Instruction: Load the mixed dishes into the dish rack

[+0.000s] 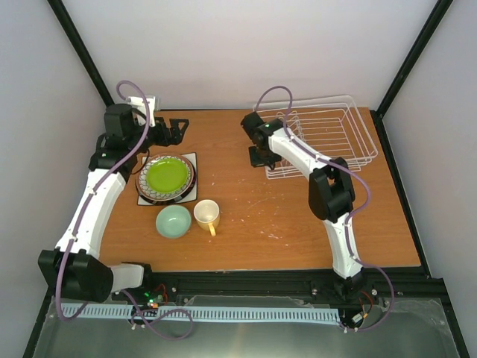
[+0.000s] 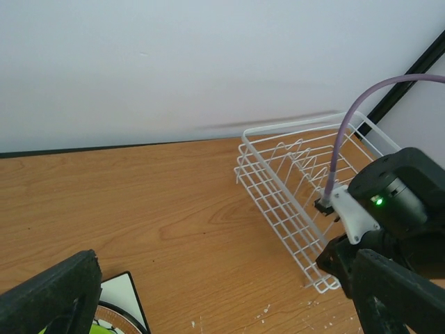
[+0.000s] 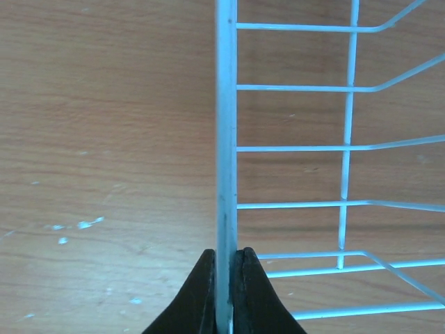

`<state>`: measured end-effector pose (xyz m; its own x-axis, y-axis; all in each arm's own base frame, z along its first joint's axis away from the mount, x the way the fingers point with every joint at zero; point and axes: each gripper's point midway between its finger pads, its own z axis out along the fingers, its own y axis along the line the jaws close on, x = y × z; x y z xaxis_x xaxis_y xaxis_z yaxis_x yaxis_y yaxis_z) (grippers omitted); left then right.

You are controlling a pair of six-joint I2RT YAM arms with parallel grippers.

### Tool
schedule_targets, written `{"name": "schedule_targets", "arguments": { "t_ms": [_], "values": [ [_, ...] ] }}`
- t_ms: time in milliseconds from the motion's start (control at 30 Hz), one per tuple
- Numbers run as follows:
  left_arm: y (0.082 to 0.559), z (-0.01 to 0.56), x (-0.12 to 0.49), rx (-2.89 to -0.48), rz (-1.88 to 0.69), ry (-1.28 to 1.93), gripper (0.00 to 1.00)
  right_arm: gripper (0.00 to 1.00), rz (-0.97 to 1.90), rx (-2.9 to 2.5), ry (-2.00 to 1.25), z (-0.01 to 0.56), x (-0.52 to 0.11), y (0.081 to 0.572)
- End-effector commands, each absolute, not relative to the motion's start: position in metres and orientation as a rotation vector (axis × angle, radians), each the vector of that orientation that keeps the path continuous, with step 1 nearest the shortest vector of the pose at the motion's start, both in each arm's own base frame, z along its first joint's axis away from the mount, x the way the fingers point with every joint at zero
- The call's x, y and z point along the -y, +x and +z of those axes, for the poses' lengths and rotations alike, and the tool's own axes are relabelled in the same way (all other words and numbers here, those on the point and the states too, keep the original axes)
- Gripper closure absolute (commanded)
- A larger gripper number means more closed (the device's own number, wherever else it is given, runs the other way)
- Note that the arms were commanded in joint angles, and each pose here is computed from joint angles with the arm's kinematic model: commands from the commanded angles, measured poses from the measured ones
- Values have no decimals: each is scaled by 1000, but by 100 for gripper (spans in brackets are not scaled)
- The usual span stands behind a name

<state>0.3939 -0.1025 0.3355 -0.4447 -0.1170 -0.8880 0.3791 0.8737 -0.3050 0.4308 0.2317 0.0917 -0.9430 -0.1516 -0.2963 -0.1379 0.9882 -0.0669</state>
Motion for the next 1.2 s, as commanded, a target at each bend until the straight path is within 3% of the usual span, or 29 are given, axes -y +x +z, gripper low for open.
{"name": "schedule_targets", "arguments": {
  "t_ms": [0,567,833,1167],
  "values": [
    [377,352,100,-1918,-546,232,2,97,309,-2760,-69,126,-298,422],
    [314,365,113,-1872,-697,253,3,97,442,-2590,245,142,-372,392],
    [287,380,110,-1818,-693,260,3,97,521,-2602,240,136,-408,380],
    [277,392,108,-1784,-671,263,3,97,641,-2559,254,168,-433,387]
  ]
}}
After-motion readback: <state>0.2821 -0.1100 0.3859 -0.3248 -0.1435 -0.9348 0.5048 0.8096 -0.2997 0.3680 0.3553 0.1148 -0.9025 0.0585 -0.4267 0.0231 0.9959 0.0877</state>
